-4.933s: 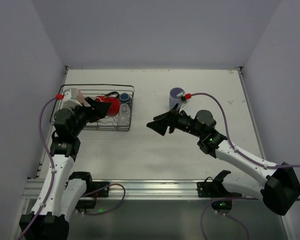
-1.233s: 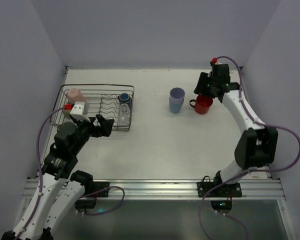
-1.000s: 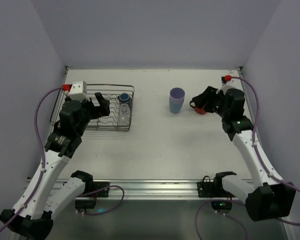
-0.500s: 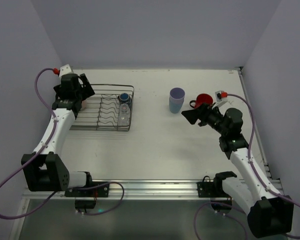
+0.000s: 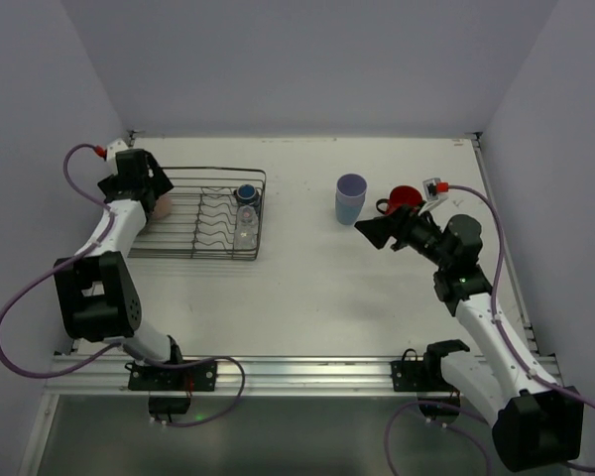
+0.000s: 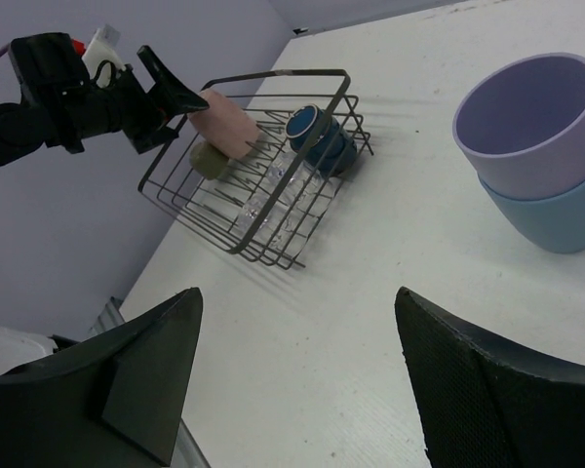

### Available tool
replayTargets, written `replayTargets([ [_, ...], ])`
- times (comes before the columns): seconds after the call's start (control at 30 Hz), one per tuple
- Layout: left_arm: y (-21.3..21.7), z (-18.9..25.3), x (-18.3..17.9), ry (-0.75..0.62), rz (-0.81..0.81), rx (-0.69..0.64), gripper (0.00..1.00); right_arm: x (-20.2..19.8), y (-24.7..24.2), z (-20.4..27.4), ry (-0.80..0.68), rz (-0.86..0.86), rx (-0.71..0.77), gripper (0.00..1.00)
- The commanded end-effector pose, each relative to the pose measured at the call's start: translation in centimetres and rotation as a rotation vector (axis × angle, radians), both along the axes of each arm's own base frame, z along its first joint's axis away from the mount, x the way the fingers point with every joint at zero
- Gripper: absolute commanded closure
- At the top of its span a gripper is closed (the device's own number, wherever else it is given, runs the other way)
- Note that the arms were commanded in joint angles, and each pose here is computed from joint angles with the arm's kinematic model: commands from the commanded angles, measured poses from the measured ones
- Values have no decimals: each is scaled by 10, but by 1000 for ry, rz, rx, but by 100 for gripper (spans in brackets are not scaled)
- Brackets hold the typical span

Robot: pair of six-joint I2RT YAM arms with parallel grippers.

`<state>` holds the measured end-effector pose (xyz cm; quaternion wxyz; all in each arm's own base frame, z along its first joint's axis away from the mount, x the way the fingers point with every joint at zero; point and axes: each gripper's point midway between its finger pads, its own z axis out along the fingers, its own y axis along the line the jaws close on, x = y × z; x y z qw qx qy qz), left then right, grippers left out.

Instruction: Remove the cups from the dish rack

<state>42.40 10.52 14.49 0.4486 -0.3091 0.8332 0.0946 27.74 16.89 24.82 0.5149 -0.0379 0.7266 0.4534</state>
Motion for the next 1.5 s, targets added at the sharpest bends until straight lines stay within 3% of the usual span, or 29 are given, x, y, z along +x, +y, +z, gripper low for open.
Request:
replayTargets([
  [0.0,16,24,29,-125,-5,42,0,-2,9,9,-35,52,7,17],
  [0.3,18,-12,47,-62,-69,41,0,-4,18,6,-35,77,-16,15],
  [0.73,18,-3,70,-131,-103,56,4,-6,23,6,-40,93,-27,15],
  [1.0,16,5,64,-144,-95,48,61,-6,23,9,-45,86,-34,15],
  [1.33,-9,53,46,-259,-138,-58,81,-13,25,29,-59,96,-4,15],
  [1.47,-19,57,33,-245,-146,-110,87,-17,29,48,-72,100,17,16],
])
